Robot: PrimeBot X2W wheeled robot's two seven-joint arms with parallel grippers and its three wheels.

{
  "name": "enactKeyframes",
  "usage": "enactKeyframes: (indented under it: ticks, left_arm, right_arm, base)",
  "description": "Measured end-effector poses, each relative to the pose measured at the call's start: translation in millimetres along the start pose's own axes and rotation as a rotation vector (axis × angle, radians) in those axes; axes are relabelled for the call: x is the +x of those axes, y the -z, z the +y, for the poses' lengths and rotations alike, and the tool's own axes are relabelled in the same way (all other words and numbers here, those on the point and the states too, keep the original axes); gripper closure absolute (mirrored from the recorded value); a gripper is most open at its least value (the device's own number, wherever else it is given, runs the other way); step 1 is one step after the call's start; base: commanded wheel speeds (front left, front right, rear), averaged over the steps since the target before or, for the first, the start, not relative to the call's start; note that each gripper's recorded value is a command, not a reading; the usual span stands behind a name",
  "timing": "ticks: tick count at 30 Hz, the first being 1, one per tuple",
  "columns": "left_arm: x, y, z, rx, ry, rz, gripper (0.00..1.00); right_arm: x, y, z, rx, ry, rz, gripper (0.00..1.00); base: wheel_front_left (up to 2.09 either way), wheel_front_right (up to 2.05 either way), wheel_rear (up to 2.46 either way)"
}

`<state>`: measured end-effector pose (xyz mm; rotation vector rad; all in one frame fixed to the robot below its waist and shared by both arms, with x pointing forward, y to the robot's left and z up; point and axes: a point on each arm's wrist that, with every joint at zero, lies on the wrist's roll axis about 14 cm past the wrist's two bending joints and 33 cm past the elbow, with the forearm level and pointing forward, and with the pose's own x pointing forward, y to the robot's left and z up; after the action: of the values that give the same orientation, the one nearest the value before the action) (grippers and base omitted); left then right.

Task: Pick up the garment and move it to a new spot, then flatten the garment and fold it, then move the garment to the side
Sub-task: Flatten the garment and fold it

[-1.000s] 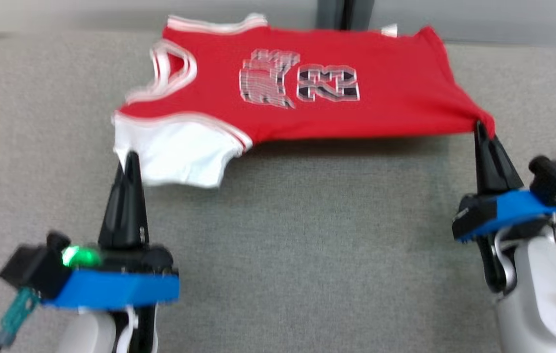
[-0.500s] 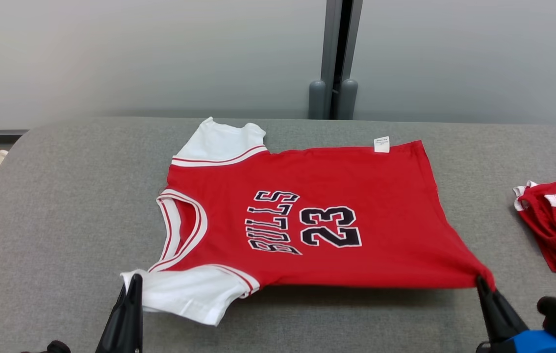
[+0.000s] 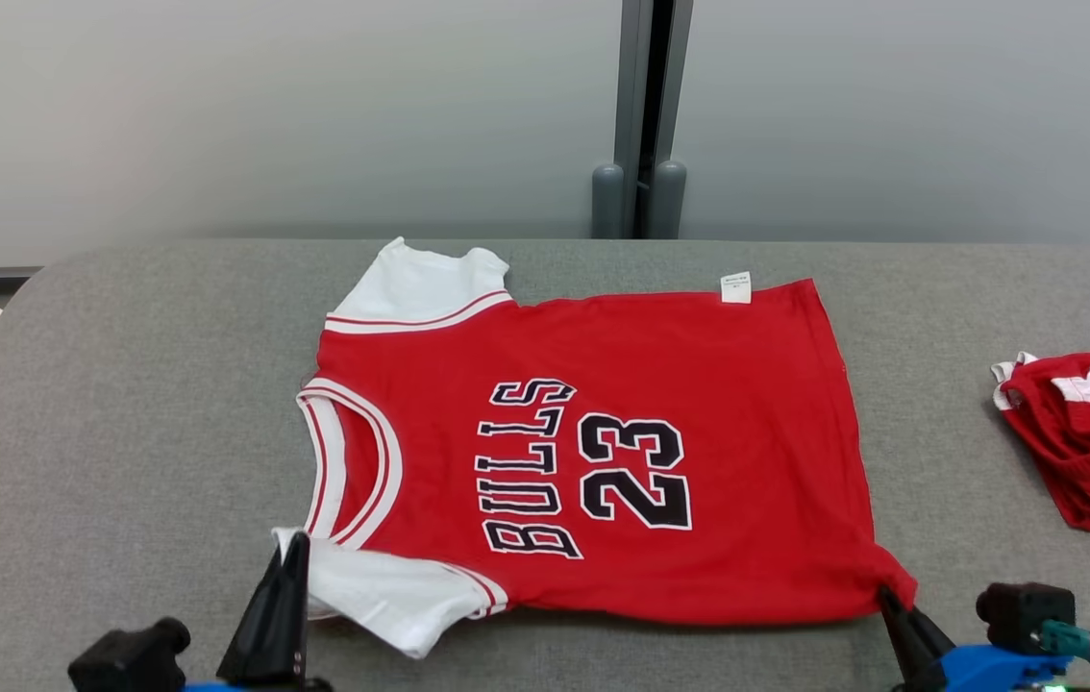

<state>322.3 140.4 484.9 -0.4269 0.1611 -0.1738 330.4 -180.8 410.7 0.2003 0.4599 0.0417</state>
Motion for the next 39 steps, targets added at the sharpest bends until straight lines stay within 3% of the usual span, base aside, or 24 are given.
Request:
enactKeyframes:
  ticks: [16,26,27,28,29,30,39]
  left_arm:
    - [103.5,-19.3,-10.3,0.132,0.079,-0.09,1.0]
    - [139.4,-0.9,1.8,0.193,0.06,-0.043,1.0]
    - [141.7,-1.4,2.7,0.192,0.054,-0.045,0.96]
    - [143.7,-3.7,3.3,0.192,0.049,-0.052,0.96]
    - [146.0,-8.2,3.6,0.197,0.045,-0.066,0.64]
    - [148.0,-13.6,2.8,0.202,0.045,-0.084,0.0]
    - [135.2,-21.5,8.0,0.178,0.019,-0.129,0.0]
  right_arm:
    - [58.4,-34.9,-1.0,0.013,0.005,-0.072,1.0]
    - [80.7,-25.4,1.6,0.017,-0.001,-0.052,1.0]
    - [82.2,-27.5,2.4,0.016,-0.004,-0.062,0.52]
    - [83.9,-30.9,4.0,0.013,-0.008,-0.077,0.52]
    - [85.5,-34.8,6.9,0.009,-0.017,-0.095,0.0]
    - [86.7,-38.8,9.3,0.007,-0.024,-0.116,0.0]
    - [86.3,-62.3,15.8,-0.018,-0.04,-0.225,0.0]
  base:
    - [0.0,0.0,0.0]
    - [0.0,0.0,0.0]
    - [0.0,0.0,0.0]
    - [0.0,0.0,0.0]
    - [0.0,0.0,0.0]
    - [0.0,0.0,0.0]
    - [0.0,0.0,0.0]
